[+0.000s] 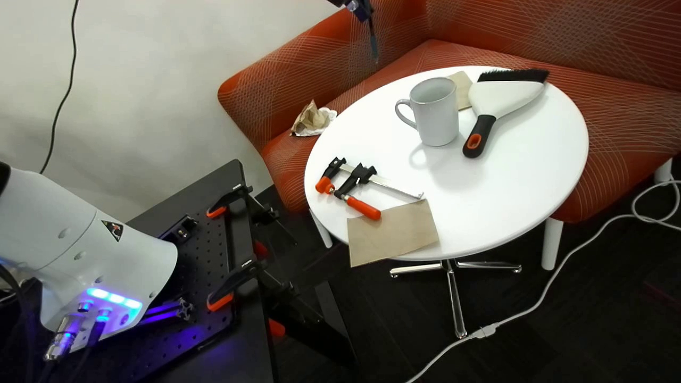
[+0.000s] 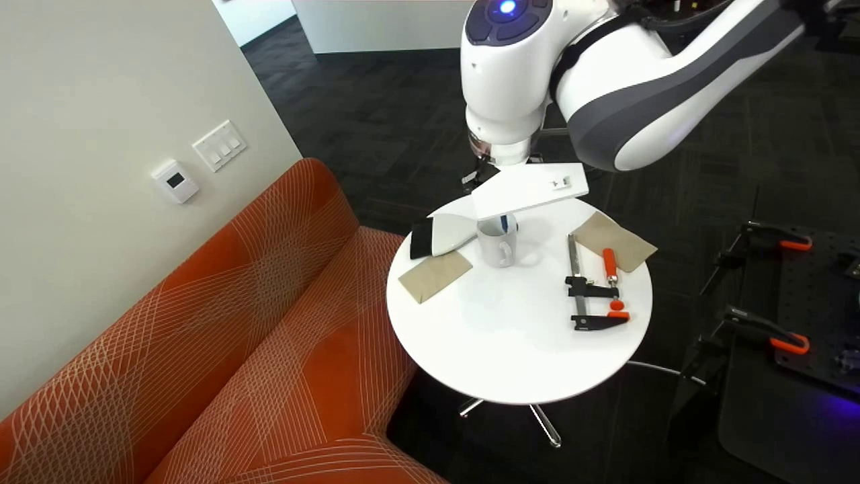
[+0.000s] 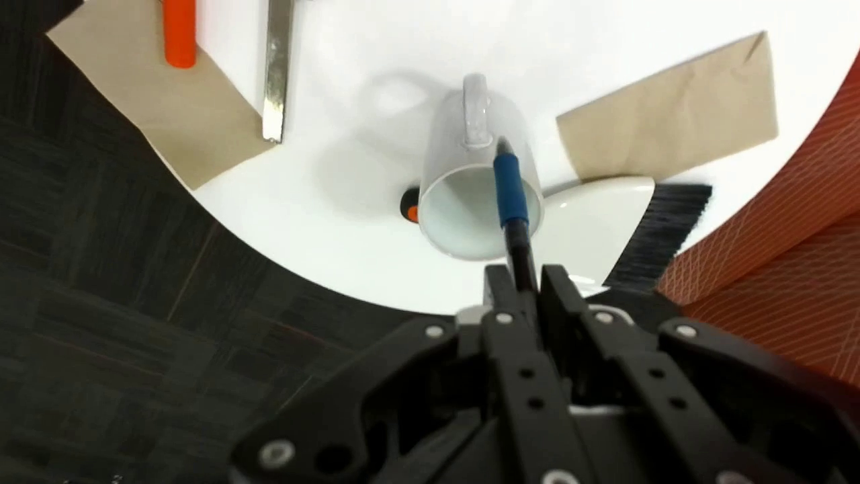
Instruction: Remove the pen from the mug, move the mug forward then put the pen back into the mug.
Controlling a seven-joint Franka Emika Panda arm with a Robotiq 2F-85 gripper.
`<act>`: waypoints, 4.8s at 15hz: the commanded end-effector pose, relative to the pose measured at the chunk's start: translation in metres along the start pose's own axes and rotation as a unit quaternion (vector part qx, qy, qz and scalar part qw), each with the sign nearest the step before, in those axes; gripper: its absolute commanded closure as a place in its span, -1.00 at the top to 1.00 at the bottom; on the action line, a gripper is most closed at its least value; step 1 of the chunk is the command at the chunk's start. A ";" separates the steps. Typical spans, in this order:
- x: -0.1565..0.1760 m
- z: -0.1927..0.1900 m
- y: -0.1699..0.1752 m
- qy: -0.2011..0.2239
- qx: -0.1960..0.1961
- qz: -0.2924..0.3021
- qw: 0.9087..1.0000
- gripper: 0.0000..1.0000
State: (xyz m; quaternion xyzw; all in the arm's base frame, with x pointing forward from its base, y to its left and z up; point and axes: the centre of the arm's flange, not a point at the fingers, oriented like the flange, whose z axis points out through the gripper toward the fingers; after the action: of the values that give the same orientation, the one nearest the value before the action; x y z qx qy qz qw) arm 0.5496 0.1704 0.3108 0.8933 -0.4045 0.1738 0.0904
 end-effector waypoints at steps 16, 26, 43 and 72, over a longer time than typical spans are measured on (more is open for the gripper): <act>-0.046 0.141 -0.086 -0.215 -0.004 -0.307 0.927 -0.93; -0.056 0.159 -0.108 -0.244 -0.042 -0.331 0.911 0.27; 0.052 0.054 -0.024 -0.156 0.027 -0.179 0.971 1.00; 0.096 0.192 0.070 -0.166 0.069 -0.107 0.978 1.00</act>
State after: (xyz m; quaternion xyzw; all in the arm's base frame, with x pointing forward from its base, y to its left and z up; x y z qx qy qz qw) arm 0.6007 0.0000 0.1717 0.9518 -0.3034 0.0399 -0.0216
